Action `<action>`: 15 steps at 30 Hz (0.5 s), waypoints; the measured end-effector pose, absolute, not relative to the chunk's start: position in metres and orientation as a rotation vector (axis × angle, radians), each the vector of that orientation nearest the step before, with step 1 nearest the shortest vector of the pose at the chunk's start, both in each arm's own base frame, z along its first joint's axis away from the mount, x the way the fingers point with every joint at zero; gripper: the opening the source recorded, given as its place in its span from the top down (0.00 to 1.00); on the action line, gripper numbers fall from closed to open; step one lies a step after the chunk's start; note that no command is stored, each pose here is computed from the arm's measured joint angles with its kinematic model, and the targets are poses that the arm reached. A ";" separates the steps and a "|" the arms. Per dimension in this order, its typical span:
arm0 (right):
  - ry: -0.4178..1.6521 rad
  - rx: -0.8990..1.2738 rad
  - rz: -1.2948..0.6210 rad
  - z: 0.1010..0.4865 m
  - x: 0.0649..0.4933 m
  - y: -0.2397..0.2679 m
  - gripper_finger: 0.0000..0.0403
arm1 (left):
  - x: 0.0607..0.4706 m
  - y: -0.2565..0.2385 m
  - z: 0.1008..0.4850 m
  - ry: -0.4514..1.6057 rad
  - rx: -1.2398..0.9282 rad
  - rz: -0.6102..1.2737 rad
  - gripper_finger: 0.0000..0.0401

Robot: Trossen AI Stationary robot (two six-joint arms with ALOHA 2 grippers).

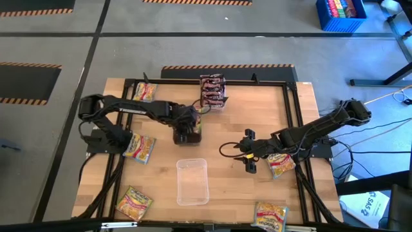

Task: Sort Maruchan noodles
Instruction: Put the top green noodle pack into the black bin

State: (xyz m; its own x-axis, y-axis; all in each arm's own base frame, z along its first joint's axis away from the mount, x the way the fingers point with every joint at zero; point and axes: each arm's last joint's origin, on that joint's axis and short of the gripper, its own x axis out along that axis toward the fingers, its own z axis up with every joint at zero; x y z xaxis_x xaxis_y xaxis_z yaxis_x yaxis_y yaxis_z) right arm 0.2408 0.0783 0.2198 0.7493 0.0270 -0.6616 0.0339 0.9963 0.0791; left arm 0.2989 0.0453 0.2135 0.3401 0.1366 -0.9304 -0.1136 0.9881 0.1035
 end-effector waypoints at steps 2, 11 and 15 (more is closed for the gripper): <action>0.726 0.087 -0.004 0.220 0.241 0.078 0.44 | 0.301 0.045 0.209 1.227 0.022 0.162 0.69; 0.719 0.089 -0.003 0.220 0.241 0.078 0.44 | 0.300 0.047 0.209 1.228 0.028 0.211 0.60; 0.718 0.090 -0.002 0.220 0.241 0.078 0.44 | 0.304 0.047 0.203 1.242 0.048 0.198 0.53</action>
State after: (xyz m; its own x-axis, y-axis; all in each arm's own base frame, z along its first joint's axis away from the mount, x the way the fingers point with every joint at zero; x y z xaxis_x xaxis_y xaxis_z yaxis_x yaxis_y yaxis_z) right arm 0.2412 0.0785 0.2202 0.7532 0.0288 -0.6572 0.0331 0.9961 0.0816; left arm 0.3039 0.0472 0.2026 0.3078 0.1759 -0.9350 -0.1241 0.9818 0.1439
